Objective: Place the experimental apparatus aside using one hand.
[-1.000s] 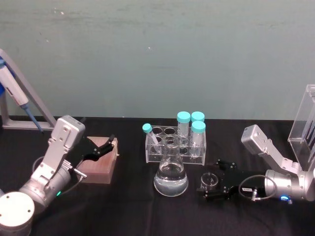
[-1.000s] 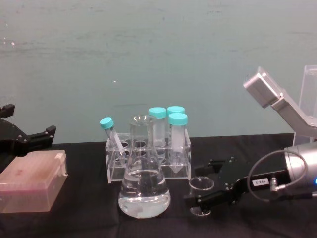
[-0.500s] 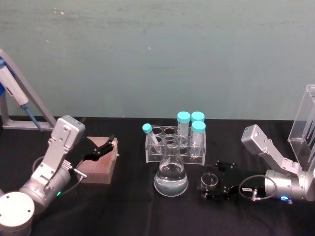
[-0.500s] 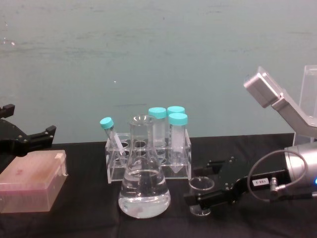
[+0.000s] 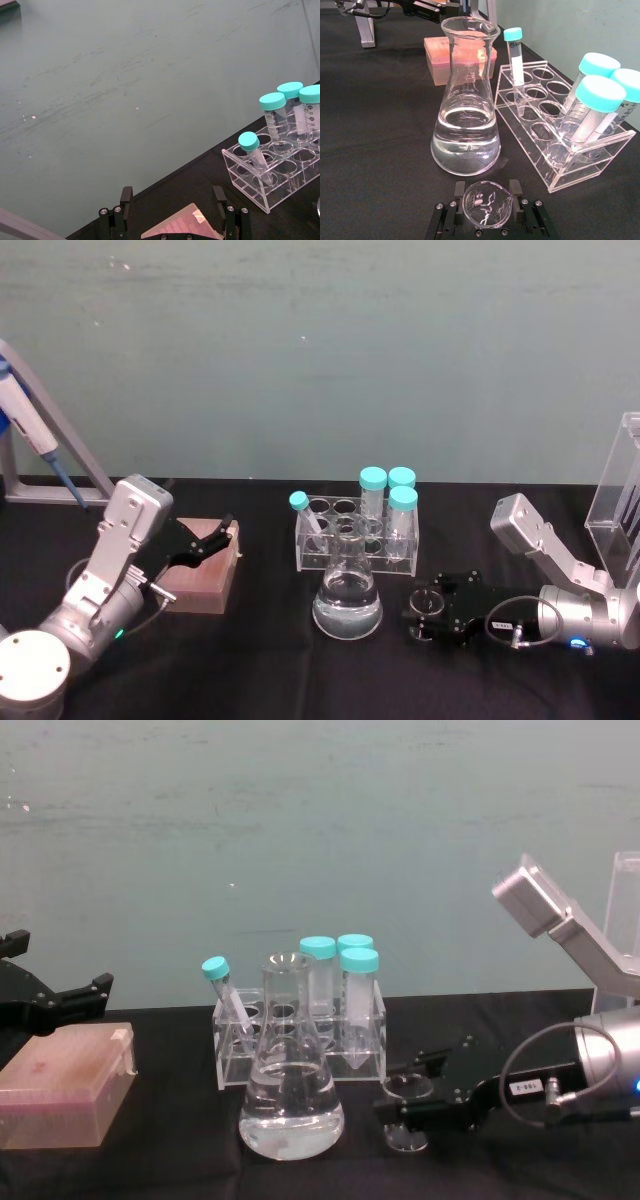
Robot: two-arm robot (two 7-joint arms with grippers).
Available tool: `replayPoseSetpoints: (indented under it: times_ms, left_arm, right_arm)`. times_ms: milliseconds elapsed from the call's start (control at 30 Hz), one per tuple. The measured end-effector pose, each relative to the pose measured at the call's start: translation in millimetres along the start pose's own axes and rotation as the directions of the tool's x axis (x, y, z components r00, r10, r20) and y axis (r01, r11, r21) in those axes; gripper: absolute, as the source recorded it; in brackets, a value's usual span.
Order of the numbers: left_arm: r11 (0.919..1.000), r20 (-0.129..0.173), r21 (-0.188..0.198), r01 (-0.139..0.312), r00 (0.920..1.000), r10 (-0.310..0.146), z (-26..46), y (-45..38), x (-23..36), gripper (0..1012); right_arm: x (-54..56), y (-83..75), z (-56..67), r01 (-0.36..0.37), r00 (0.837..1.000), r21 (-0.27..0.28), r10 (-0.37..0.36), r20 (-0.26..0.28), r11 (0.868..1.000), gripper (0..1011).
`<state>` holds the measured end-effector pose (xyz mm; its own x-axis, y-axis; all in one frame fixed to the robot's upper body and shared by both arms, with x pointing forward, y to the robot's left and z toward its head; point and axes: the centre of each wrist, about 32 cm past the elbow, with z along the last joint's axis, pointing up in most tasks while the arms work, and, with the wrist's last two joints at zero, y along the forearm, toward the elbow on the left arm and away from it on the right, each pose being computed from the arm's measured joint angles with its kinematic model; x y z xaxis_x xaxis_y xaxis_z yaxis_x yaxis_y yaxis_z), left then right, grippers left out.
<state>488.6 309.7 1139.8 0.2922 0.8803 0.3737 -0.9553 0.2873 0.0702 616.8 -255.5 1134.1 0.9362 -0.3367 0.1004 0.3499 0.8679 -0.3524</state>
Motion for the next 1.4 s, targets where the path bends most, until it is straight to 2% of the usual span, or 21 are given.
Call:
replayPoseSetpoints:
  times_ms: [767,1133,1400]
  left_arm:
    - [1.0000,0.000,0.000,0.000,1.0000,0.000,0.0,0.0,0.0,1000]
    - [1.0000,0.000,0.000,0.000,1.0000,0.000,0.0,0.0,0.0,1000]
    - [1.0000,0.000,0.000,0.000,1.0000,0.000,0.0,0.0,0.0,1000]
  right_arm:
    - [0.0,-0.1,0.1,0.001,1.000,-0.001,-0.001,0.000,1.000,534]
    - [-3.3,-1.3,3.2,0.022,1.000,-0.013,-0.022,0.019,1.000,534]
    - [-5.3,-4.4,4.4,0.056,0.998,-0.007,-0.055,0.008,0.998,534]
